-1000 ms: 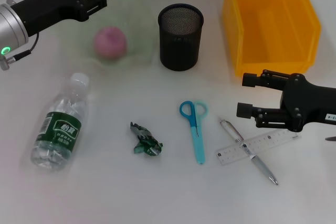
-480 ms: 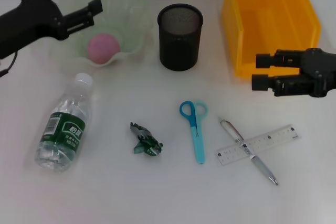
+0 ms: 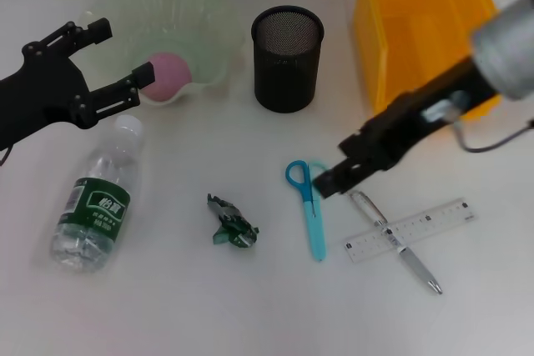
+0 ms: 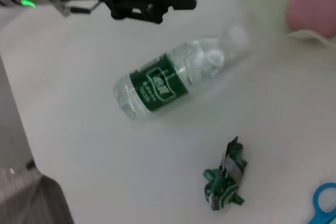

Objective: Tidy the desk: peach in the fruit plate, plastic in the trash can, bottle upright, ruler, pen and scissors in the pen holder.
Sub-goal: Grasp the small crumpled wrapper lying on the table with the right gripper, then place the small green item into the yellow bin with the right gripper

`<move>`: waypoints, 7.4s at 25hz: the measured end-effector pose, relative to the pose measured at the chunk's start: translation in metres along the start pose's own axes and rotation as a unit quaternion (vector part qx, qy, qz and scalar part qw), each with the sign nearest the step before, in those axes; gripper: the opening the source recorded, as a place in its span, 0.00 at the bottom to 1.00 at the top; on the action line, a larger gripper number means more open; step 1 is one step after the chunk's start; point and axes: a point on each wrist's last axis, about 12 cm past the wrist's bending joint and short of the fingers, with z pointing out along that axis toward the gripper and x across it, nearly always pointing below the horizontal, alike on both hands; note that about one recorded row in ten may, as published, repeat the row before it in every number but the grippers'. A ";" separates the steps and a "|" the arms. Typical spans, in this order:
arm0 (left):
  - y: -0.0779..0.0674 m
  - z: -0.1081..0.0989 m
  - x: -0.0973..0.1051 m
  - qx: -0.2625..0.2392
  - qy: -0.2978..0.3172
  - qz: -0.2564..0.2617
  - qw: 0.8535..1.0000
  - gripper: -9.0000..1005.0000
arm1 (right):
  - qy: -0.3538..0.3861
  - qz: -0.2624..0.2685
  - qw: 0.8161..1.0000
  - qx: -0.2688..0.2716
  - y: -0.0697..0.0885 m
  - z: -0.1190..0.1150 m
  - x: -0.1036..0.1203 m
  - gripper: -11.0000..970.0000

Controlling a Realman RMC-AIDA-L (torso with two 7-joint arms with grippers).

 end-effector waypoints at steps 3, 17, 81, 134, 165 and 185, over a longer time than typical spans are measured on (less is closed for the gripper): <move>0.000 0.002 0.001 -0.001 0.001 -0.003 1.000 0.84 | 0.047 -0.025 0.998 0.029 0.014 0.023 -0.025 0.84; -0.001 0.006 0.006 -0.008 0.006 -0.012 1.000 0.84 | 0.121 -0.105 0.983 0.090 0.043 0.100 -0.057 0.84; -0.006 0.018 0.011 0.024 0.018 -0.011 0.999 0.84 | 0.088 -0.096 0.985 0.113 0.030 0.117 -0.042 0.09; -0.001 0.014 0.006 0.010 0.025 0.014 1.000 0.84 | 0.138 -0.089 0.981 0.100 0.025 0.124 -0.022 0.54; -0.001 0.017 0.006 0.010 0.027 0.015 0.999 0.84 | 0.153 -0.112 0.976 0.104 0.030 0.139 -0.022 0.03; -0.003 0.014 0.005 0.012 0.022 0.013 1.000 0.84 | -0.033 -0.025 0.969 0.243 -0.007 -0.004 -0.033 0.04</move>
